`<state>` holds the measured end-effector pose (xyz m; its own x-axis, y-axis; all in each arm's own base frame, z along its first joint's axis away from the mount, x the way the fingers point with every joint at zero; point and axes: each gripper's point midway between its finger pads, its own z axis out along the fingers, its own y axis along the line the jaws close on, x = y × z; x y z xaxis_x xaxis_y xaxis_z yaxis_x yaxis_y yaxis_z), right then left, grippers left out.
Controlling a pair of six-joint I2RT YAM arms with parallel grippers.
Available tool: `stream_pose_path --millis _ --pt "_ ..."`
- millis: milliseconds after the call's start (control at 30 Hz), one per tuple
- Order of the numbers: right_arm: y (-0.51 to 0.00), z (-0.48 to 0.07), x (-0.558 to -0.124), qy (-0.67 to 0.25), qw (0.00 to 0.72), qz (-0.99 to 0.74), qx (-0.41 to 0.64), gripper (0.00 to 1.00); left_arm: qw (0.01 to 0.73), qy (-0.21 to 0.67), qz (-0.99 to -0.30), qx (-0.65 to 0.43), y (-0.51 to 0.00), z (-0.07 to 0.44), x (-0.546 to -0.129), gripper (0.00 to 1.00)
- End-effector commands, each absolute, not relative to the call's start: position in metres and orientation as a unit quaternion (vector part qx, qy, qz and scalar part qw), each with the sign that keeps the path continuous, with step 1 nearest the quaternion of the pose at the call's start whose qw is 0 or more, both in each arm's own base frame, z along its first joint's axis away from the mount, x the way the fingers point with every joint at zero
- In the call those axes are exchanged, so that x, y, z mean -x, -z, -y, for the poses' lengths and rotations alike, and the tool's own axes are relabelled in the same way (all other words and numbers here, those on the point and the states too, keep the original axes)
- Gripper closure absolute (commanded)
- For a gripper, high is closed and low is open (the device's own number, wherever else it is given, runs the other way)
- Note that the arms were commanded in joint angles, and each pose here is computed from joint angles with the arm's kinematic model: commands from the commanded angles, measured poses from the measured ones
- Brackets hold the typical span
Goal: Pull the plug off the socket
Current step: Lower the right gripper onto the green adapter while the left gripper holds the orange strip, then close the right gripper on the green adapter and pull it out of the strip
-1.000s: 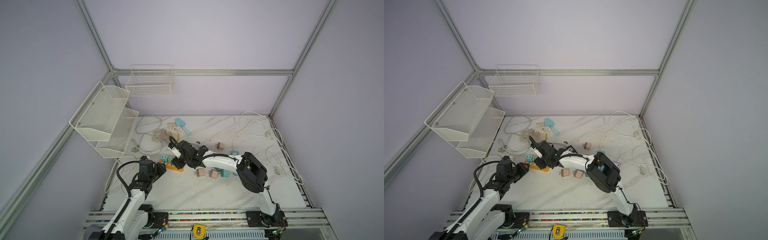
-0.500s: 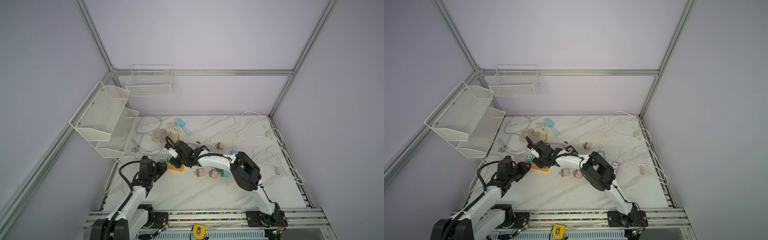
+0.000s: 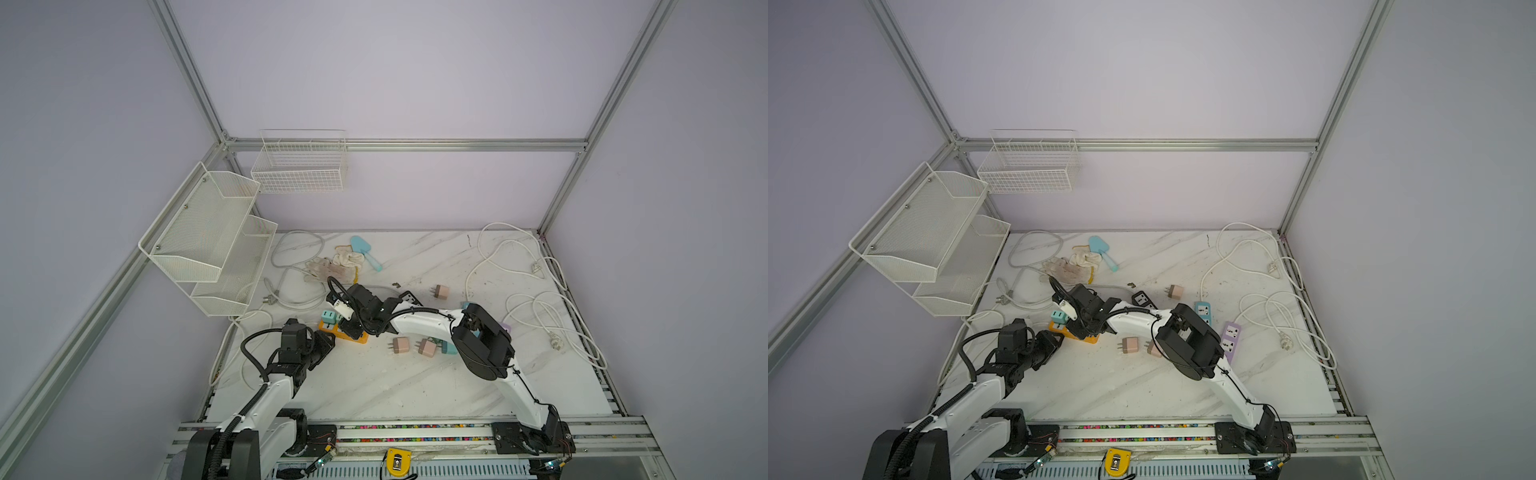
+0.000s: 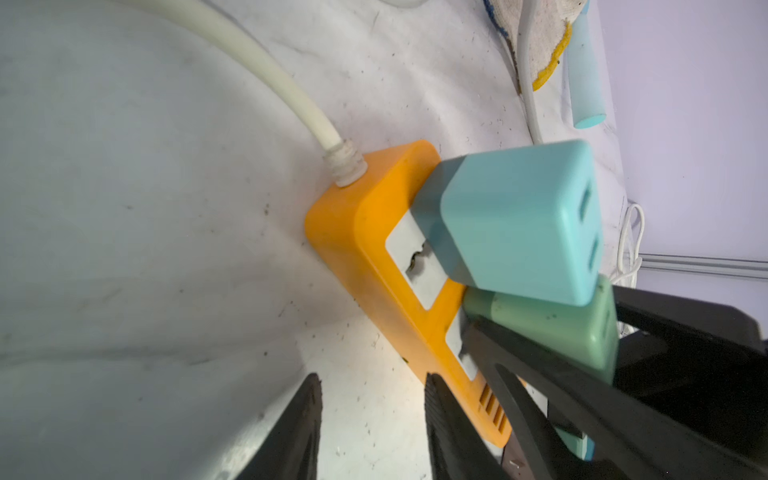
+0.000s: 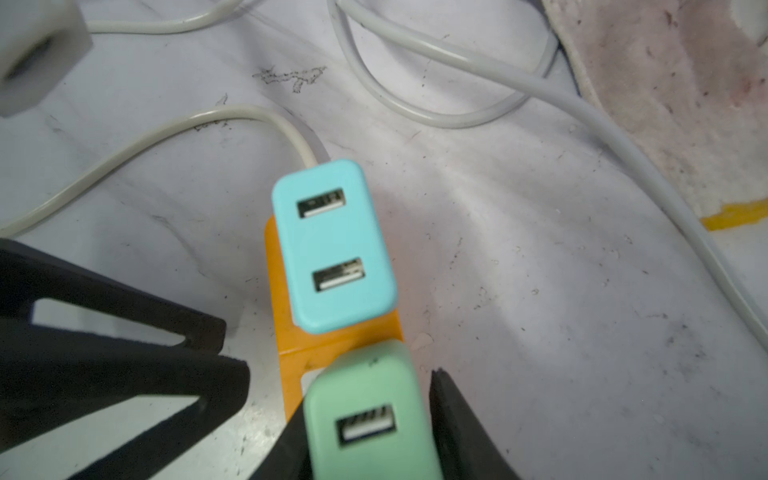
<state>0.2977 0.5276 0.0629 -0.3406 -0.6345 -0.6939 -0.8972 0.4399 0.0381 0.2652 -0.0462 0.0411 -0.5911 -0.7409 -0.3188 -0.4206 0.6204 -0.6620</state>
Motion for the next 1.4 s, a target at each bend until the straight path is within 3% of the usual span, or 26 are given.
stream_pose_path --millis 0,400,900,1367 --pt "-0.055 -0.528 -0.292 -0.206 0.298 -0.784 0.505 0.64 0.289 0.286 -0.847 0.342 -0.034 0.05 -0.26 0.58" --pt "-0.064 -0.509 -0.288 -0.192 0.307 -0.786 0.501 0.78 0.29 0.339 -0.832 0.33 -0.058 0.065 -0.26 0.6" --pt "-0.065 -0.488 -0.275 -0.189 0.305 -0.791 0.495 0.8 0.261 0.391 -0.826 0.311 -0.056 0.09 -0.269 0.61" --pt "-0.065 -0.492 -0.274 -0.199 0.307 -0.79 0.492 0.82 0.226 0.349 -0.847 0.33 -0.015 0.088 -0.253 0.62"
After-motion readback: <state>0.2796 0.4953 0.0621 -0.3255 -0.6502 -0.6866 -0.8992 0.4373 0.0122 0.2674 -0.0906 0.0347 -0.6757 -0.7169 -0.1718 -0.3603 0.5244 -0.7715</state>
